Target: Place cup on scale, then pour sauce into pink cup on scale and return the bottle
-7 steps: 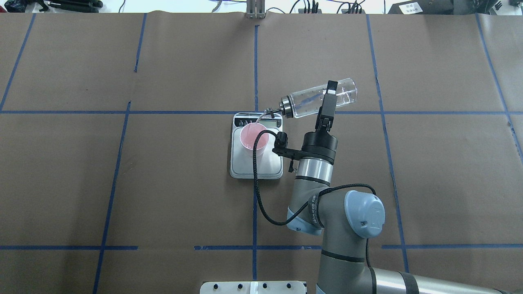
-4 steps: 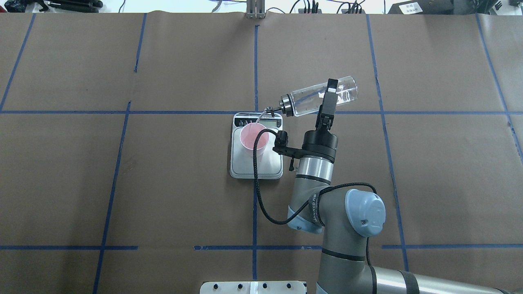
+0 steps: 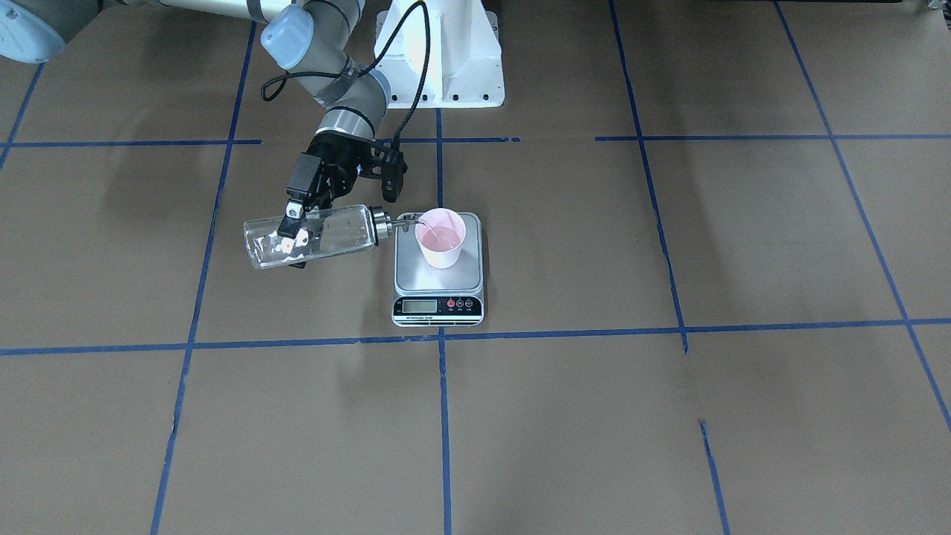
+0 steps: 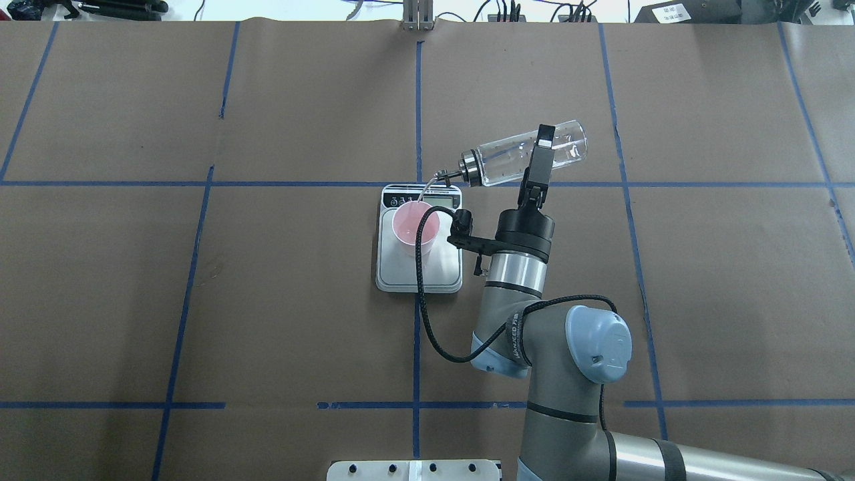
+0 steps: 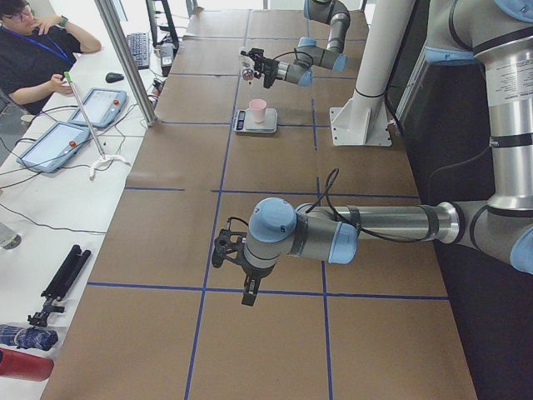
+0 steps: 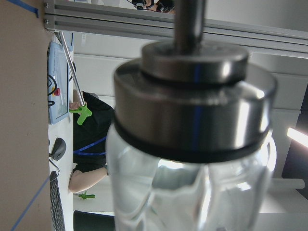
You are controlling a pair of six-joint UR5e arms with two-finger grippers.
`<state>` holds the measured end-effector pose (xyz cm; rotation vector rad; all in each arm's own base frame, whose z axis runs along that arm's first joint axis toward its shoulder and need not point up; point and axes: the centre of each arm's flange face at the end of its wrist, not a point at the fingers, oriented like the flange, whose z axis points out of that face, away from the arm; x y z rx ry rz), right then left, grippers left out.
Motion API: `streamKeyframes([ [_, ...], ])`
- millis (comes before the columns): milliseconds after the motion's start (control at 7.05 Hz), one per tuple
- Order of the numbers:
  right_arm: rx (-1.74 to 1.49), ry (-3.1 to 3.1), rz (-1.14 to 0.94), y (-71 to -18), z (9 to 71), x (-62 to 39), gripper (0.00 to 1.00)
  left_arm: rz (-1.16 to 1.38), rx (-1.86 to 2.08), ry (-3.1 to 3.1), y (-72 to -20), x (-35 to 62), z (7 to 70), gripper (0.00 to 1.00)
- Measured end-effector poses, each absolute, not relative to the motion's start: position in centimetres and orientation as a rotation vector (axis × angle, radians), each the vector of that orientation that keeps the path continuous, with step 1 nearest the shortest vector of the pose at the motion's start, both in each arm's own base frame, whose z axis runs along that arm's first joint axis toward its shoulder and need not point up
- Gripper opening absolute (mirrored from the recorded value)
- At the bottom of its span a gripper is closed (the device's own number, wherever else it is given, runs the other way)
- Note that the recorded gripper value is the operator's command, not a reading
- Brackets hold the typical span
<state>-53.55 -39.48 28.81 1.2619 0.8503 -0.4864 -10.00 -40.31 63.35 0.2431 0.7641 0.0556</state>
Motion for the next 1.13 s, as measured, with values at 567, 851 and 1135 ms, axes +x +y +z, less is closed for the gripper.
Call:
streamKeyframes([
  [567,1.269,0.855,-0.482,-39.65,28.7,-53.43,0.0,0.056,0.245,0.764,-40.32,-10.0,63.26,1.0],
  [851,1.276,0.845,-0.471,-39.58,28.67,-53.46,0.0,0.057,0.247,0.764,-40.37,-10.0,63.18,1.0],
  [1135,1.297,0.806,-0.442,-39.13,28.52,-53.77,0.0,0.057,0.249,0.763,-40.39,-10.05,63.09,1.0],
])
